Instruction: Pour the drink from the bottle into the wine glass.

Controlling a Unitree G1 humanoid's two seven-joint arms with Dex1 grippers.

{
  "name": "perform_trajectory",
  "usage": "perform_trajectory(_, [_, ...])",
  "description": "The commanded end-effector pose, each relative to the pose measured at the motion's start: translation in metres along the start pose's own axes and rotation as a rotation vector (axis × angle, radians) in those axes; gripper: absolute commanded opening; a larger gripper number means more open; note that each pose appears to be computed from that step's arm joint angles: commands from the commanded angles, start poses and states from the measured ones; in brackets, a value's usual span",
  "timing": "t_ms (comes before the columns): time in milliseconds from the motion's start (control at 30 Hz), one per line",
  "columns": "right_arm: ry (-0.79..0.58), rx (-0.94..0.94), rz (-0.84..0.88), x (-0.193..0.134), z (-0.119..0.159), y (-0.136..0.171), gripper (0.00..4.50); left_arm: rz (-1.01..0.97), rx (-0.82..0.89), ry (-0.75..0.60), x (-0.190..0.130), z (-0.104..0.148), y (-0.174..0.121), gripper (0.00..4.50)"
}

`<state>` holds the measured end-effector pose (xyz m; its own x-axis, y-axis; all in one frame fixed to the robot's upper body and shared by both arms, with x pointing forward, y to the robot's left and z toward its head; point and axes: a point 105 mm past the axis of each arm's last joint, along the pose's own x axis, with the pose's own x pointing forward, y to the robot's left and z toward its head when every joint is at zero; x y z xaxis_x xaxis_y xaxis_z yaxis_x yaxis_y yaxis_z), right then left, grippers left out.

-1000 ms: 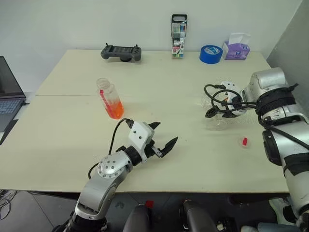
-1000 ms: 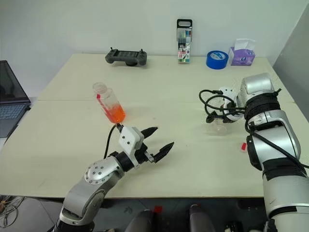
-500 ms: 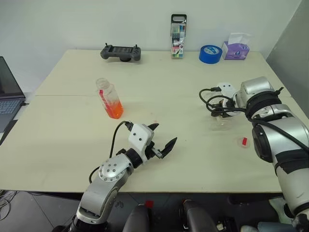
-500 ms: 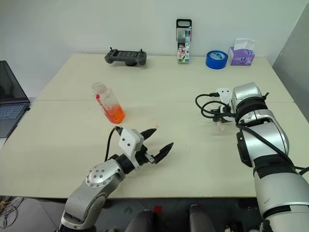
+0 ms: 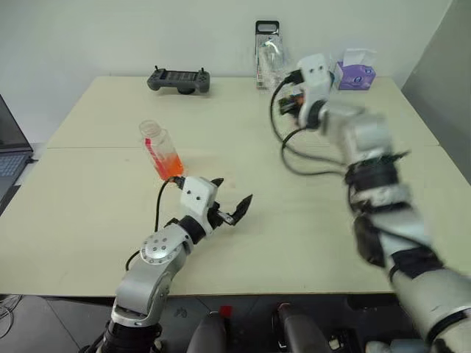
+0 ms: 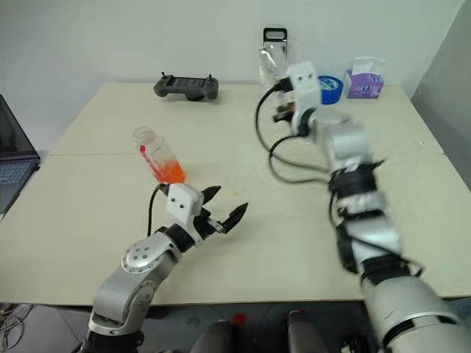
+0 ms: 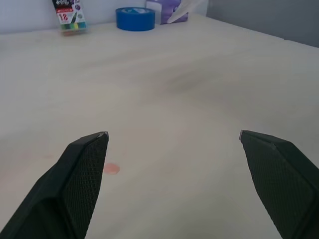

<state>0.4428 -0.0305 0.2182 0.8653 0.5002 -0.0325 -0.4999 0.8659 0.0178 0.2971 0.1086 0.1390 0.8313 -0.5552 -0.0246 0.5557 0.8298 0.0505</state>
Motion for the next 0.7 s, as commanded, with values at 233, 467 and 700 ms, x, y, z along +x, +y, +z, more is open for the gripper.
perform_trajectory(233, [-0.340, 0.055, 0.038, 0.021, 0.018, 0.073, 0.21, 0.021, 0.007, -0.056, -0.021, 0.030, 0.000, 4.50])
perform_trajectory(467, [-0.232, 0.054, 0.122, 0.033, -0.027, 0.113, 0.21, 0.047, 0.007, -0.025, -0.030, 0.026, -0.004, 4.50])
perform_trajectory(700, [-0.149, 0.040, 0.152, 0.034, -0.058, 0.124, 0.21, 0.078, 0.004, -0.022, -0.033, 0.028, 0.003, 4.50])
